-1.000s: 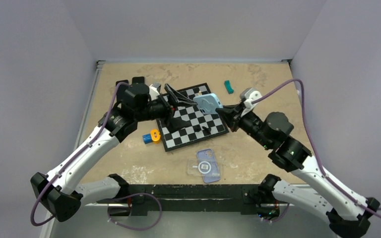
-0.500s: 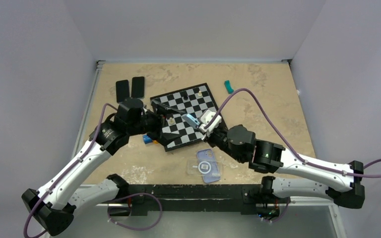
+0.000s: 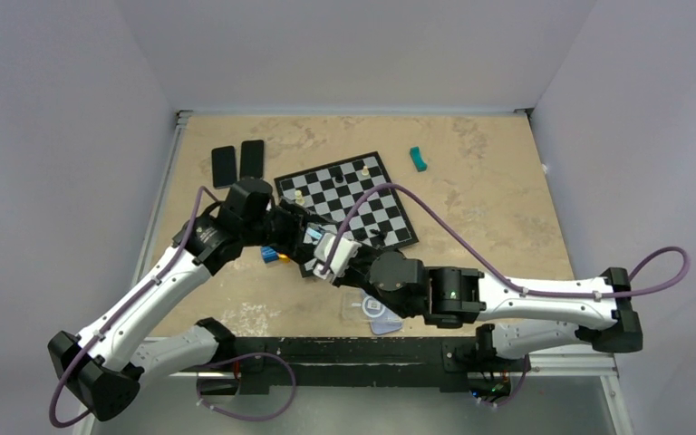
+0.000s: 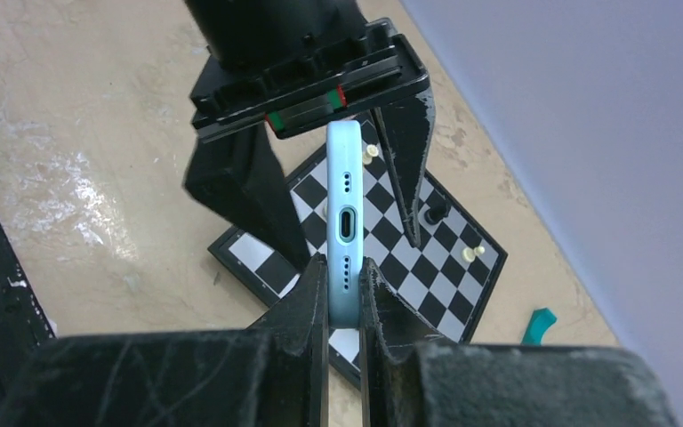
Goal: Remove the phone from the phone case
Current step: Pick up the phone at the center of the board, then adjust the phone.
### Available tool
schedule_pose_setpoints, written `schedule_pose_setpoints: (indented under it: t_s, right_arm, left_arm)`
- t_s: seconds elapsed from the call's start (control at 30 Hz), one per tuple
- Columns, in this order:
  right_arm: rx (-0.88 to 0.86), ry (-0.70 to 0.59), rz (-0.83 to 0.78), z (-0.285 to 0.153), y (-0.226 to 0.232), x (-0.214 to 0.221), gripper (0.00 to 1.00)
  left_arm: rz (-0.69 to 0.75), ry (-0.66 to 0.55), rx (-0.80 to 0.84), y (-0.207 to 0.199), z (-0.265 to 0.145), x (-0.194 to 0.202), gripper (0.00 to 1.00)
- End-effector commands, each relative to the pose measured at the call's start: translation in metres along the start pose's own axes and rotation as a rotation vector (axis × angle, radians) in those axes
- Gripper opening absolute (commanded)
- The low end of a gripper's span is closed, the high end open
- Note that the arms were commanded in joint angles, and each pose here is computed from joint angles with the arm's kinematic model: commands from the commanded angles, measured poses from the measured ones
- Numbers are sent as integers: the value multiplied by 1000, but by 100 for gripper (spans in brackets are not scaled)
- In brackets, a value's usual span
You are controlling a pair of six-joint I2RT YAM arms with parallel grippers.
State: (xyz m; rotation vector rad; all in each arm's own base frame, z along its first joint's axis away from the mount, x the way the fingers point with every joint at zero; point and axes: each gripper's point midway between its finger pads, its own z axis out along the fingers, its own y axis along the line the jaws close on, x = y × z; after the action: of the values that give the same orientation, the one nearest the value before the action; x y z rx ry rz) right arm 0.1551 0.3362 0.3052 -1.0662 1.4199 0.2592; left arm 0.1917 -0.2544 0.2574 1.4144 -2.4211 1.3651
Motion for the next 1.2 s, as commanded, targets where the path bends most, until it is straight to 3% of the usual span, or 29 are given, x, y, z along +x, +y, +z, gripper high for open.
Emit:
schedule_pose_setpoints:
  t_s: [0.0,0.17,0.2,0.23,0.33,0.37,0.47,0.63,0.8,0.87,1.0,1.17]
  right_arm:
    - [99,-89,4,-1,-15,-43,0]
    - [84,-57,-10,3,-3,-37,0]
    - [85,-46,-3,3,-2,-35,0]
    - [87,-37,7,3,-1,-32,8]
    - [41,-3,42,1,9,-20,56]
    - [19,13,59,-1,14,-13,68]
    - [-23,42,118,-9,23,4,86]
    - [-10,60,360,-25,10,25,94]
    - [-34,14,784,-22,-58,39,96]
    - [-157,-34,846,-24,-63,25,96]
    - [-215,-42,948,-19,-88,14,95]
    - [-497,-199,1054,-27,-95,-6,86]
  left_arm:
    - [114,27,112,-13,-11,9,46]
    - [257,62,196,-24,-8,16,3]
    - [293,69,216,-28,-7,18,0]
    - [335,74,243,-34,-8,20,0]
    - [533,37,354,-54,-11,23,0]
    - [614,4,386,-60,-12,20,0]
    - [888,-115,485,-79,-21,14,0]
    - [1243,-289,546,-92,-38,4,0]
    - [1474,-132,700,-85,-47,41,0]
    - [1523,-25,741,-76,-48,56,0]
    - [1539,121,843,-62,-53,76,0]
    - [1505,172,930,-58,-57,85,0]
